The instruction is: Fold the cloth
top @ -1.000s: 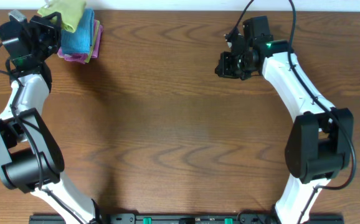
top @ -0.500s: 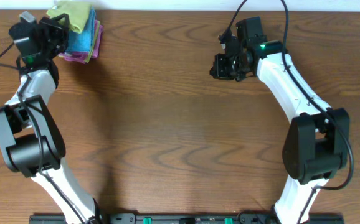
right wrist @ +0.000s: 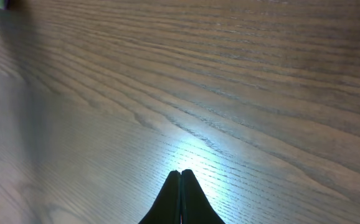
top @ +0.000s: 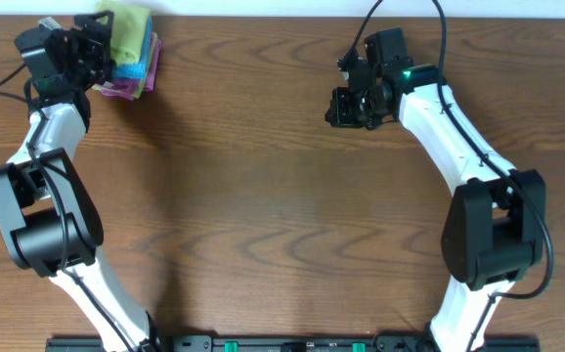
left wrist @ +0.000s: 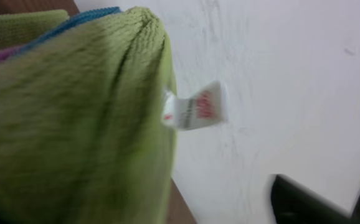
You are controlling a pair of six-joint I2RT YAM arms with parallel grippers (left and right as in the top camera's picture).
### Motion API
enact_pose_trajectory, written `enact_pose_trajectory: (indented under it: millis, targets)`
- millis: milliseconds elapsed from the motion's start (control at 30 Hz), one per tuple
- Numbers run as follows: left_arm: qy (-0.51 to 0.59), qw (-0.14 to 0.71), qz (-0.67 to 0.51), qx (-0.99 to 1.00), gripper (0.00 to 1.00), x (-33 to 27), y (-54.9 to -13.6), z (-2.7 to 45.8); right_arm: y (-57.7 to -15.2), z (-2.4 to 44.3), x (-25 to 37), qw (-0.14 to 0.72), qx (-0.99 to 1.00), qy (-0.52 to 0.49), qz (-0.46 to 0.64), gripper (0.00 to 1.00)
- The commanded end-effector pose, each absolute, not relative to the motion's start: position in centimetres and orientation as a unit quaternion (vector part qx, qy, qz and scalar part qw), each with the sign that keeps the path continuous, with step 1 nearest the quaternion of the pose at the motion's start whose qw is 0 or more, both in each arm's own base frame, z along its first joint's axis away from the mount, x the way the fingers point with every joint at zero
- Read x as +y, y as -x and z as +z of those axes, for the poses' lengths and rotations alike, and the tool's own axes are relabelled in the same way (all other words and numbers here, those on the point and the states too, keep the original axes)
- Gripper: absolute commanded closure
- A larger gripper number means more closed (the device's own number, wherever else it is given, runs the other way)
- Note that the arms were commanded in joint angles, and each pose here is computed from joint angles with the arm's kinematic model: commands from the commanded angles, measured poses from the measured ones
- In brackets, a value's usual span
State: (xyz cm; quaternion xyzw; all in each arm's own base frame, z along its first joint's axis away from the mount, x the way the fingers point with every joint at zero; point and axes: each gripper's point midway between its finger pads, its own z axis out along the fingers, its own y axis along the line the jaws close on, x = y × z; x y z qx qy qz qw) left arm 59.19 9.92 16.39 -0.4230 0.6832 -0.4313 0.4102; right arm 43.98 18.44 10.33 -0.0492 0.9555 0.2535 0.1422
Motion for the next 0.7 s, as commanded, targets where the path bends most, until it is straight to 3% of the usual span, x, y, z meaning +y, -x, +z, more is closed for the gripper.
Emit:
enact_pose_trajectory:
  millis: [0,667]
  targets:
    - [0.436,0.409,-0.440,0.671,0.05,11.0,-59.4,16.9,-43.9,11.1,18.9,0.149,0.952,0.062,0.259,0.99]
    - [0.475,0.325,-0.510,0.639,0.04,18.1,-53.9,17.2,-44.3,11.3,19.0,0.157,0.950,0.064,0.261,0.98]
